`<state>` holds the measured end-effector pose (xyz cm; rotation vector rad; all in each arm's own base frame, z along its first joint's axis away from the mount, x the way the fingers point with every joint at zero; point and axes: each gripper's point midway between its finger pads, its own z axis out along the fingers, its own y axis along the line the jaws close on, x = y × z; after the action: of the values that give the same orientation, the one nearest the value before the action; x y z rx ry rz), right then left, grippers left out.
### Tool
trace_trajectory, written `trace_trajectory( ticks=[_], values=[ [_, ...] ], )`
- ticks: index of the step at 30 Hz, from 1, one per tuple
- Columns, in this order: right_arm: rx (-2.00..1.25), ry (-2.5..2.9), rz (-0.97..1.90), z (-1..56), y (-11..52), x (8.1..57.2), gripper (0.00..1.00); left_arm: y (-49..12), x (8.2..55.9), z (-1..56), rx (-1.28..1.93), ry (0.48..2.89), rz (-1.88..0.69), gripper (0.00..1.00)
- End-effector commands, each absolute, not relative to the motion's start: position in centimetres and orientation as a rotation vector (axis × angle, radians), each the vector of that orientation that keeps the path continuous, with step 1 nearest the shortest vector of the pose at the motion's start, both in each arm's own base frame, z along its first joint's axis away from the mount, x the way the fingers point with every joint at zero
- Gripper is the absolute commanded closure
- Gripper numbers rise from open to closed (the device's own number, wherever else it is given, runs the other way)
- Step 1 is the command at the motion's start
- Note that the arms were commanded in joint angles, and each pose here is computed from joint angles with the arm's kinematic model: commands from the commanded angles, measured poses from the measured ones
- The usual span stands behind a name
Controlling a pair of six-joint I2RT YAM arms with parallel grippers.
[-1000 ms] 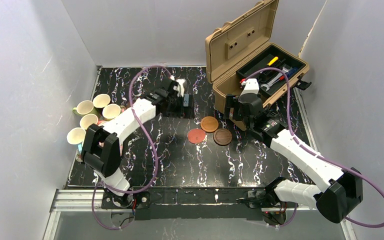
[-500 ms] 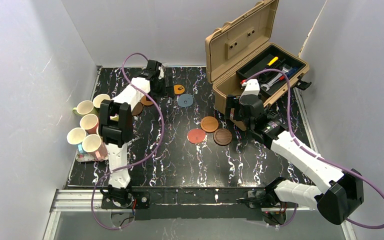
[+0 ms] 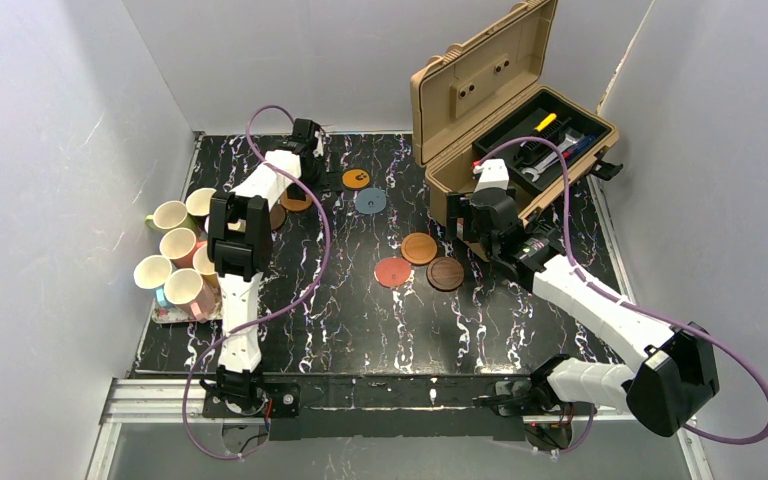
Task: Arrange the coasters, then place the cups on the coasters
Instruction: Move the coaster to the center of the board.
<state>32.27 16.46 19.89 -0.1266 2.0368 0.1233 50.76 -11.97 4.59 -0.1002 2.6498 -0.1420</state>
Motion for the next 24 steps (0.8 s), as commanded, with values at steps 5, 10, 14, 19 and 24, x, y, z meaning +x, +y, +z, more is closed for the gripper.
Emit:
trace_trajectory(
  ticks=[5,10,14,19,24],
  values=[
    [-0.088,1.958,0.152,22.7,17.0,33.8,0.10,-11.9,50.6,4.0,-0.114,2.667,-0.190,0.04],
    [-0.084,1.952,0.166,22.9,17.0,33.5,0.10,-12.8,49.8,3.1,-0.103,2.697,-0.266,0.04],
    [-0.077,1.946,0.166,23.1,16.7,33.2,0.10,-13.1,48.7,2.1,-0.097,2.736,-0.300,0.04],
    [-0.073,1.941,0.173,23.4,16.4,32.9,0.10,-13.5,47.3,1.2,-0.097,2.775,-0.339,0.05],
    [-0.064,1.933,0.181,23.7,16.2,32.5,0.10,-13.9,45.9,1.2,-0.100,2.796,-0.384,0.06]
  ],
)
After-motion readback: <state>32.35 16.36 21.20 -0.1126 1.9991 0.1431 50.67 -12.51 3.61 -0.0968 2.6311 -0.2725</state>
